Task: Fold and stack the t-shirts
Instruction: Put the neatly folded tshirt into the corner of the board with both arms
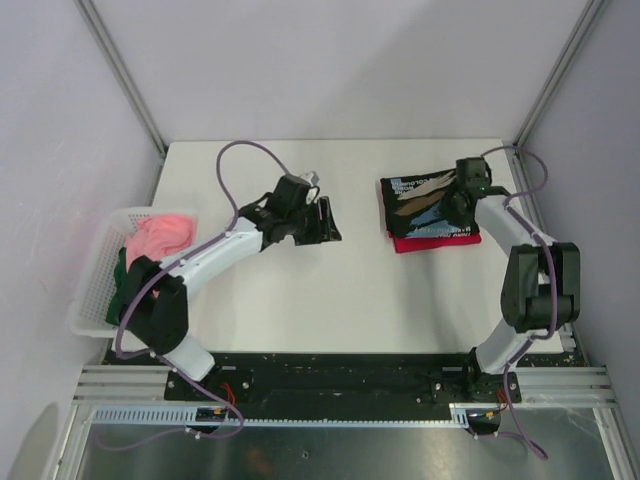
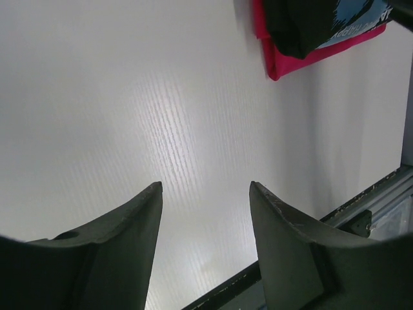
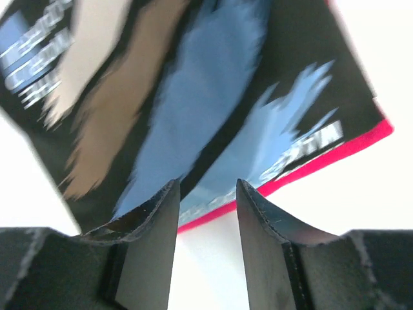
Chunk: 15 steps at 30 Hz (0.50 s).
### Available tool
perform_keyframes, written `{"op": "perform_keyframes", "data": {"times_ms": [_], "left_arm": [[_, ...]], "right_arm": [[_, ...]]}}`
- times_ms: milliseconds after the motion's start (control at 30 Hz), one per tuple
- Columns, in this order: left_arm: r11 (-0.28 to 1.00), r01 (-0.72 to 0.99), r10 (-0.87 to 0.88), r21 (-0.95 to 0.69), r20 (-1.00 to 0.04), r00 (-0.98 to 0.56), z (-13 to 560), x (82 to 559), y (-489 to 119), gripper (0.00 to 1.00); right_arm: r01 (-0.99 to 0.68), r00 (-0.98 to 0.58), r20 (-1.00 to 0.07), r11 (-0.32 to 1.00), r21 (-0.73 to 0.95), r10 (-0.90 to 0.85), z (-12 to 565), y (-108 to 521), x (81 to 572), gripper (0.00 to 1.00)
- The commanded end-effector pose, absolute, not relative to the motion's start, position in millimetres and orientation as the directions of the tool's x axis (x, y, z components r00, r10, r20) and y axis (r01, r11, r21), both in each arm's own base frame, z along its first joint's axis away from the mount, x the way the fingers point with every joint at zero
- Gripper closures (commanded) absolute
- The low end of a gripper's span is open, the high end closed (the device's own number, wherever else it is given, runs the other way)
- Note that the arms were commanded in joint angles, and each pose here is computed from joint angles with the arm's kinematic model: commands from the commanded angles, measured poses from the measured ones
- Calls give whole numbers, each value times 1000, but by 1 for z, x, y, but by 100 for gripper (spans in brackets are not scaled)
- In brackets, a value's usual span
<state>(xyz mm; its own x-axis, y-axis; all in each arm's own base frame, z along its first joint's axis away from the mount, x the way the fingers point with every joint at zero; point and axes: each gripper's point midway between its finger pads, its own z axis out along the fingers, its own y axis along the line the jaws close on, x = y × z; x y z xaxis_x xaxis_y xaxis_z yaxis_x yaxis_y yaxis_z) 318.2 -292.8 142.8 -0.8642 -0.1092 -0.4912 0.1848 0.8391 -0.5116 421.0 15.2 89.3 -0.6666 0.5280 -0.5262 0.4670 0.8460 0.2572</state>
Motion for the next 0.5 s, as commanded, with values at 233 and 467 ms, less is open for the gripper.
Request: {"op": "perform_keyframes", "data": {"times_ms": [233,467], "left_arm": [[807,231,-170,-544,-588,-791,191,308,-253,39],[808,218,-184,-547,-586,-789,189,303,-239,39]], "right_arm": [[270,-758,-529,922,276,380,90,142,377,55],[305,-774,-466,897,320,430,60,170,380,56]]}}
